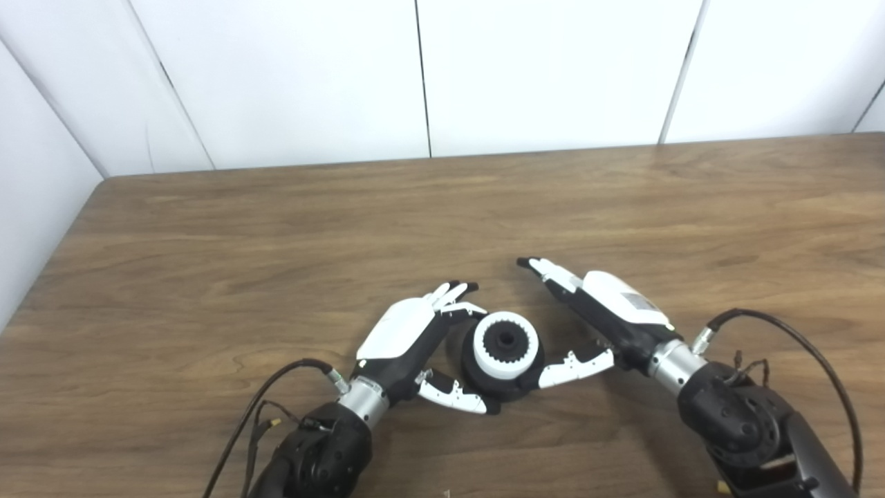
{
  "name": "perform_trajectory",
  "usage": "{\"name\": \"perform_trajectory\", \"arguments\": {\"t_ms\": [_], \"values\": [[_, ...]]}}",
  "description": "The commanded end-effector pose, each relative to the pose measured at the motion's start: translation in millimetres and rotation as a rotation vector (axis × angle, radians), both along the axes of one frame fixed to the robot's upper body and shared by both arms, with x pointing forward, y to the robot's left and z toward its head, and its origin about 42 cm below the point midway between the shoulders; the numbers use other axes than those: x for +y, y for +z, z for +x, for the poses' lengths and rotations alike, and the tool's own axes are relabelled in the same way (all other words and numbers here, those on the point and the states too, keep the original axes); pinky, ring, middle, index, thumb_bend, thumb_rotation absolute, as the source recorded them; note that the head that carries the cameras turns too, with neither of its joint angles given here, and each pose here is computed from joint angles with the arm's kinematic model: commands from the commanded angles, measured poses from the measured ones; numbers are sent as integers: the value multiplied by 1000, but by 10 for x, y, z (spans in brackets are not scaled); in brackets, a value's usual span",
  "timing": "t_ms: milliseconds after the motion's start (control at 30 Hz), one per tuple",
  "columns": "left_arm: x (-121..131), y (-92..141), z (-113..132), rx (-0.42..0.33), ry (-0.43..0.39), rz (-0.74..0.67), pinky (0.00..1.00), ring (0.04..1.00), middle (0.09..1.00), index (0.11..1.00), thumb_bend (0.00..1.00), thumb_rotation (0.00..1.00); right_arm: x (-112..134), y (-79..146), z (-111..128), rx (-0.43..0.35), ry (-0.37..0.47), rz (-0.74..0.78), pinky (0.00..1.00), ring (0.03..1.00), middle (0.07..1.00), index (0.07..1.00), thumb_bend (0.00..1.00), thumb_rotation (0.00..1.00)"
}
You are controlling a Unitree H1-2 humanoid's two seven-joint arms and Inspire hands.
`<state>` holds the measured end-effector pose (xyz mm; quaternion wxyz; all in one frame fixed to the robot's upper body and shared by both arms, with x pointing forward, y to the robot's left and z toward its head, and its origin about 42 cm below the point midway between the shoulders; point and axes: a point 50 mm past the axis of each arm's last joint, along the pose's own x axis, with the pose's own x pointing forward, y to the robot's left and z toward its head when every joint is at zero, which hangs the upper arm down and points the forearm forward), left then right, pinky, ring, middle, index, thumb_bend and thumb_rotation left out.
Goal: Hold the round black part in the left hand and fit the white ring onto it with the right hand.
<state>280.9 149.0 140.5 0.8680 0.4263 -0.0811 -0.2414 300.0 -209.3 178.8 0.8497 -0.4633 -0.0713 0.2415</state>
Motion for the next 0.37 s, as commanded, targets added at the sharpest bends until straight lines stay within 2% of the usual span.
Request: {"name": "perform_trajectory", "arguments": {"t_ms": [0, 200, 333], "values": [[54, 60, 36, -14, 6, 17, 966, 1000, 977, 713, 982, 295, -33, 142, 16, -47, -8, 0, 925, 982, 997, 1000, 1000, 476], [81, 72, 36, -14, 15, 24, 956, 1000, 970, 716, 980, 268, -84, 129, -2, -37, -24, 28, 920, 984, 995, 1000, 996, 482], [90, 71, 36, -17, 12, 25, 954, 1000, 969, 718, 980, 289, -125, 132, -6, -26, -25, 38, 908, 987, 1000, 998, 1000, 489]]}}
